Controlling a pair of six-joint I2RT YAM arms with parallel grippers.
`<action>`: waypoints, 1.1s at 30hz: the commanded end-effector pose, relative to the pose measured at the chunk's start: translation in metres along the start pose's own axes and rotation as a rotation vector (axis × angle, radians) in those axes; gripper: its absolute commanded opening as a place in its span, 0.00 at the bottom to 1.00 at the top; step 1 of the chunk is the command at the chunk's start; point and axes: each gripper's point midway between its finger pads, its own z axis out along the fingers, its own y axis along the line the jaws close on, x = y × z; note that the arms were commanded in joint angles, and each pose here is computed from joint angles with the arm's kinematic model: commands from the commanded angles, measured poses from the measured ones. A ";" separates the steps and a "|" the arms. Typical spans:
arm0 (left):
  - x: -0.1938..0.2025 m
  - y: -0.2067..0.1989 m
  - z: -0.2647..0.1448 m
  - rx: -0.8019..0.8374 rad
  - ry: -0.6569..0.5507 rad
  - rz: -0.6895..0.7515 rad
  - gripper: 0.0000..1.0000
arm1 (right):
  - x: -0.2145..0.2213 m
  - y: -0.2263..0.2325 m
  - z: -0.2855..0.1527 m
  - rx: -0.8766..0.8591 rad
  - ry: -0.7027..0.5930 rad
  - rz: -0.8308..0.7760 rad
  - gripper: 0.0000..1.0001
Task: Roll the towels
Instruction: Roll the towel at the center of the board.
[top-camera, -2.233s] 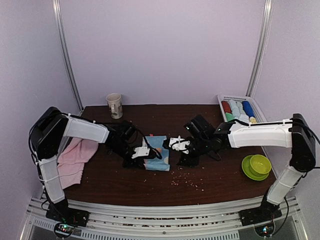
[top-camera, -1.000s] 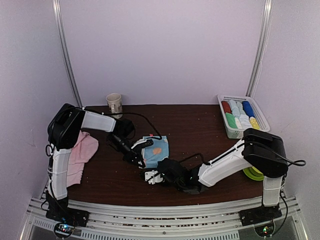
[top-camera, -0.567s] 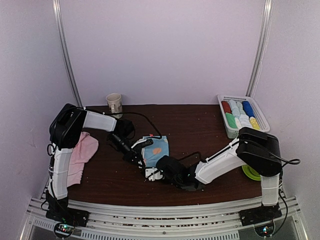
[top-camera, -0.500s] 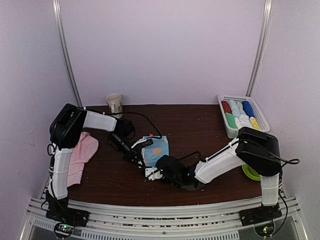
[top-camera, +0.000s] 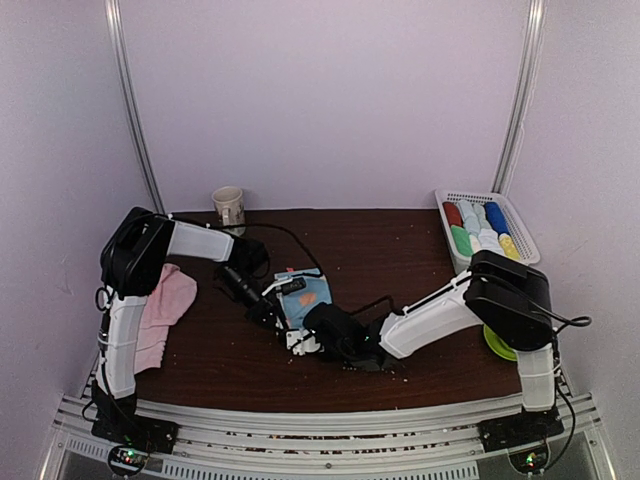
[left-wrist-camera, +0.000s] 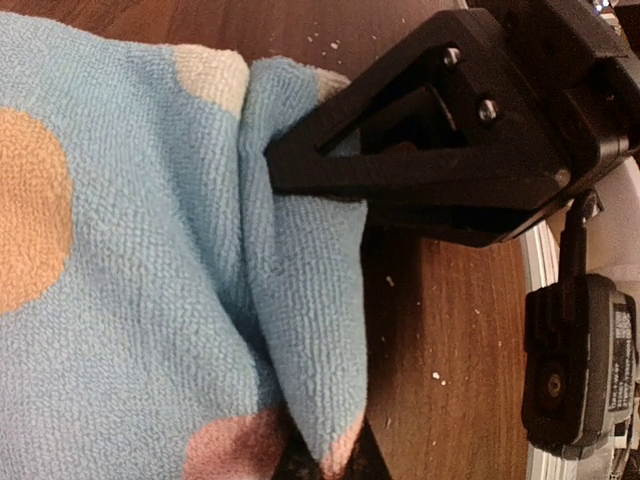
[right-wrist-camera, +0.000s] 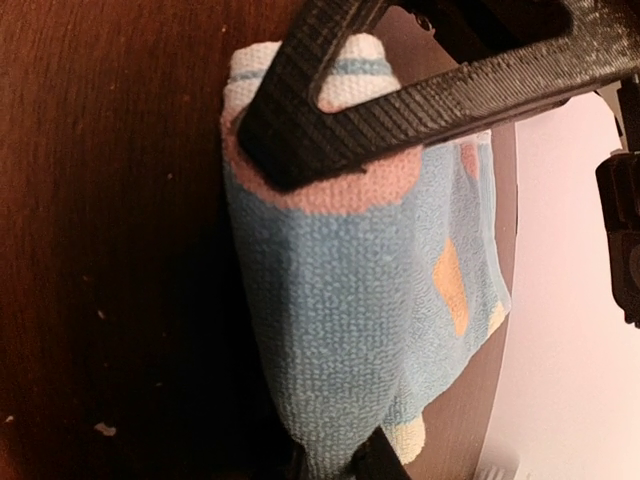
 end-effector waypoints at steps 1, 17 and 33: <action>0.047 0.022 0.009 -0.049 0.149 -0.069 0.00 | 0.016 0.023 0.010 -0.096 0.055 -0.027 0.10; 0.016 0.010 -0.064 -0.370 0.047 0.112 0.64 | -0.008 0.038 -0.007 -0.397 0.063 0.143 0.00; 0.018 -0.036 -0.112 -0.860 -0.094 0.683 0.62 | -0.038 0.054 -0.023 -0.895 0.100 0.375 0.00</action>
